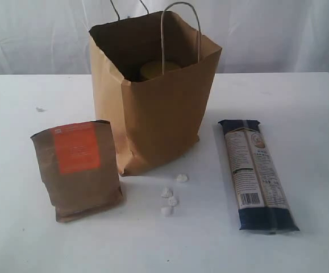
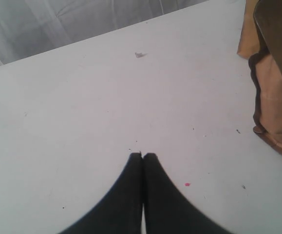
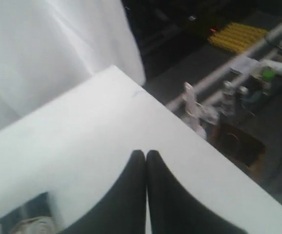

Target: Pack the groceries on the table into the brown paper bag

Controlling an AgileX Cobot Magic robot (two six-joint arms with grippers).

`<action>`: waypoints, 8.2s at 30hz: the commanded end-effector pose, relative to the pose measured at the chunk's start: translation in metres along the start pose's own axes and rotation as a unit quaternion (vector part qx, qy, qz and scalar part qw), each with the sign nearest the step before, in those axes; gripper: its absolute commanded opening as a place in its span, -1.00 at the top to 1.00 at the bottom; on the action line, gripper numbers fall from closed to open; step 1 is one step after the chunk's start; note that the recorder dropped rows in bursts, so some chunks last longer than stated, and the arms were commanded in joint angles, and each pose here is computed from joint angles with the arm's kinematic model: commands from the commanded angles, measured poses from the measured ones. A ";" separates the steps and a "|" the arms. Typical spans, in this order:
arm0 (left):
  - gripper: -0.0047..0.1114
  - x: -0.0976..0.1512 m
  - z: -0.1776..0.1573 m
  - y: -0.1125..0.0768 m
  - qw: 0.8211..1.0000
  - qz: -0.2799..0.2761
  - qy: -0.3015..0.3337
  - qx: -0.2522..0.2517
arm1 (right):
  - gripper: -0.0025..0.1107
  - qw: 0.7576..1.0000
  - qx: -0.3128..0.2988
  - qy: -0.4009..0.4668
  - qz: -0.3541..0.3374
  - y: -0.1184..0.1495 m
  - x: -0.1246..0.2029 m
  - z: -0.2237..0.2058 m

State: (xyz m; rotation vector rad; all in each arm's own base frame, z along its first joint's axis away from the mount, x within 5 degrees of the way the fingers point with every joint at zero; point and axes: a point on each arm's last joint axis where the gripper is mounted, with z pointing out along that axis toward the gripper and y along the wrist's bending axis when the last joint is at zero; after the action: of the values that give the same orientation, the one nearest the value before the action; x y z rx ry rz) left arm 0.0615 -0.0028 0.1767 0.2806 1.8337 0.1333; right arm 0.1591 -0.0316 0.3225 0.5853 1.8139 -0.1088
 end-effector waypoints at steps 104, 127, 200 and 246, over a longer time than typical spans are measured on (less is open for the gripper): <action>0.92 -0.153 -0.037 0.037 0.964 0.124 -0.222 -0.077 | 0.96 0.985 -0.164 -0.017 -0.058 -0.054 0.157 -0.056; 0.92 -0.086 0.121 0.018 0.970 -0.130 0.206 0.020 | 0.96 0.985 -0.164 -0.017 -0.058 -0.054 0.157 -0.056; 0.24 -0.127 0.197 -0.079 0.832 0.221 0.248 0.445 | 0.96 0.984 -0.164 -0.018 -0.065 -0.054 0.157 -0.056; 0.92 -0.234 0.072 -0.038 0.908 0.171 -0.012 0.383 | 0.96 0.984 -0.164 -0.018 -0.065 -0.054 0.157 -0.056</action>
State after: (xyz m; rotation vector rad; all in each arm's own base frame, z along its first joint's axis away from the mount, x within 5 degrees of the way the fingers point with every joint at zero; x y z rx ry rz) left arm 0.2015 -0.1063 0.3479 1.2032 1.7956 -0.3304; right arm 0.0537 -0.0058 0.1842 0.2456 1.7960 0.0940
